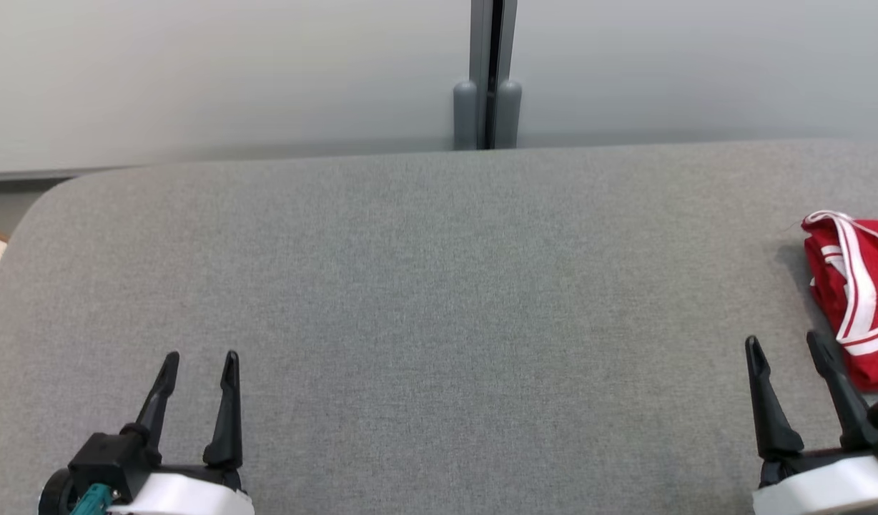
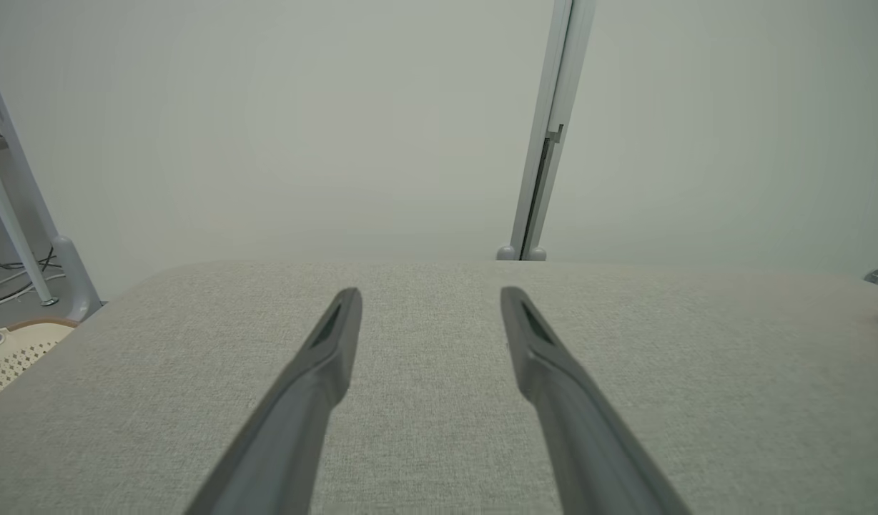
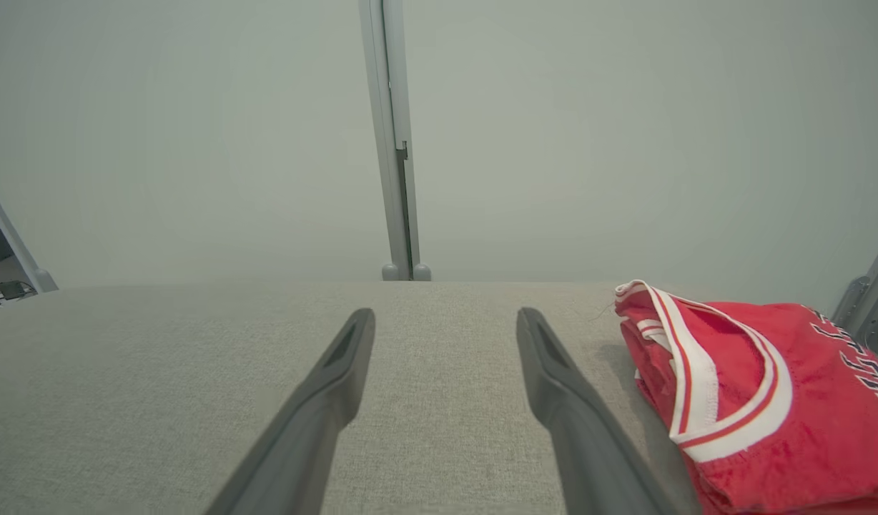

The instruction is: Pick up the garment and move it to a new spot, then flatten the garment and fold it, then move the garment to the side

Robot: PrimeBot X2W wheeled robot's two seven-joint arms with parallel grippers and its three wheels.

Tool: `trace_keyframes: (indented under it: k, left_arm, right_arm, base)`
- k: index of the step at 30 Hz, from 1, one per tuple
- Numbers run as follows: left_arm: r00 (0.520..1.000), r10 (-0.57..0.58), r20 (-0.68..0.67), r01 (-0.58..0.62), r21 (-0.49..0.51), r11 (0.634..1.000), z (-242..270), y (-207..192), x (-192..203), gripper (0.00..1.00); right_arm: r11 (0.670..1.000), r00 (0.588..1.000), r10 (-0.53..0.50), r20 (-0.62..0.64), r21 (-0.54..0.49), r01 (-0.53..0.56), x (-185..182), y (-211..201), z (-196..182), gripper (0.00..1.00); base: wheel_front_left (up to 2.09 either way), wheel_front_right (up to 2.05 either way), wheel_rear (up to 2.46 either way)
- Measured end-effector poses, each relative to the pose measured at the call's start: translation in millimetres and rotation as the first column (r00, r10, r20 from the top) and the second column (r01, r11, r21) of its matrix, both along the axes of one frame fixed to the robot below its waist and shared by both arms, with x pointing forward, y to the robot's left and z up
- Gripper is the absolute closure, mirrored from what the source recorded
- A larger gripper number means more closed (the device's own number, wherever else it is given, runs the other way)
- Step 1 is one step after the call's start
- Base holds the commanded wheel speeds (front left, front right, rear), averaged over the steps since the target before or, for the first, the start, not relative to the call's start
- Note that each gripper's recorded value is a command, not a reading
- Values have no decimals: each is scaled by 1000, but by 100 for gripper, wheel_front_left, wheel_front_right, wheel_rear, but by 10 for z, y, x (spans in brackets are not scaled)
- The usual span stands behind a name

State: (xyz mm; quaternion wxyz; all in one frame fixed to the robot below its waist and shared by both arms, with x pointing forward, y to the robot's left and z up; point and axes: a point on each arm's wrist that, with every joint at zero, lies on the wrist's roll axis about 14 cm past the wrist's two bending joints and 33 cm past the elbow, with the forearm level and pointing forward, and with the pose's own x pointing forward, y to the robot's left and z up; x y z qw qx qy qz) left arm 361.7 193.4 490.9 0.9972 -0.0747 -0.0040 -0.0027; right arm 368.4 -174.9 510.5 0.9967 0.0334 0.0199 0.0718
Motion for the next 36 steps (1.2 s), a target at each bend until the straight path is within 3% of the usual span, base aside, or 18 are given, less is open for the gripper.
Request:
trace_keyframes:
  k: [10,36]
  left_arm:
    - [1000,0,0,0,7,1000,38,-8,-273,0]
    - [1000,14,-19,-14,22,1000,20,27,-319,0]
  right_arm:
    - [1000,1000,-10,5,-6,10,-311,-24,97,0]
    - [1000,1000,-1,13,-1,1,-337,5,159,0]
  base:
    - [0,0,0]
    - [0,0,0]
